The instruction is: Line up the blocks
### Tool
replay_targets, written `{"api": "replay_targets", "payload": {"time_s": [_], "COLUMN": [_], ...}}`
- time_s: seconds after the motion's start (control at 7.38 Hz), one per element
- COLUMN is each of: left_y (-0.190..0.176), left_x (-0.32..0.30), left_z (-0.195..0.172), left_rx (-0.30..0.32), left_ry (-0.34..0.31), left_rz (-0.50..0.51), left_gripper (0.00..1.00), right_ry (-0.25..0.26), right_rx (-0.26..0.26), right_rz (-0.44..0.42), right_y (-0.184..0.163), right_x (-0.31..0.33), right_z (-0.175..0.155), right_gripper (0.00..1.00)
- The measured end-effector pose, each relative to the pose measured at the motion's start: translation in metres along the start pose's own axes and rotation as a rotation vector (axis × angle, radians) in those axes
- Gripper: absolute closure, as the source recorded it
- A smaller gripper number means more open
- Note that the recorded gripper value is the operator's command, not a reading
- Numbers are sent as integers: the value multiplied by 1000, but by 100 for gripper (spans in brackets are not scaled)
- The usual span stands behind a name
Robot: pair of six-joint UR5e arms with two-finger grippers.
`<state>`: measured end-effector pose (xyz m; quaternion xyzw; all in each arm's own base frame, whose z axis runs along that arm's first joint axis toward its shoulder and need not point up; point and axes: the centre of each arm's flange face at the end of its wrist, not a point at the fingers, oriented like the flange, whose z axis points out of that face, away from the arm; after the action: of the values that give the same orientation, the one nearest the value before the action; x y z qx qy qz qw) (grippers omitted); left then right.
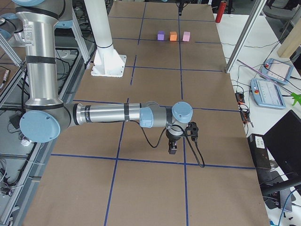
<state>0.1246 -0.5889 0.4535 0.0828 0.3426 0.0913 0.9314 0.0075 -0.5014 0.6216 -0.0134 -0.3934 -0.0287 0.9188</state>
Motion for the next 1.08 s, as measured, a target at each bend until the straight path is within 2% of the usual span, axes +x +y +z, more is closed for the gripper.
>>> {"api": "replay_targets", "payload": {"time_s": [0.27,0.54,0.81,1.08], "left_y": [52,112,138,143], "left_x": [-116,-195,-215,-219], "left_z": [4,12,18,17], "left_rx": [-43,-75,-82,-77], "left_ry": [-43,-49,0,17], "left_rz": [99,120,60,29], "left_gripper": [0,0,0,0], "right_ry": [0,0,0,0], "right_rx": [0,0,0,0], "right_rz": [0,0,0,0], "right_y": [0,0,0,0], "right_x": [0,0,0,0], "right_z": [0,0,0,0], "right_gripper": [0,0,0,0]}}
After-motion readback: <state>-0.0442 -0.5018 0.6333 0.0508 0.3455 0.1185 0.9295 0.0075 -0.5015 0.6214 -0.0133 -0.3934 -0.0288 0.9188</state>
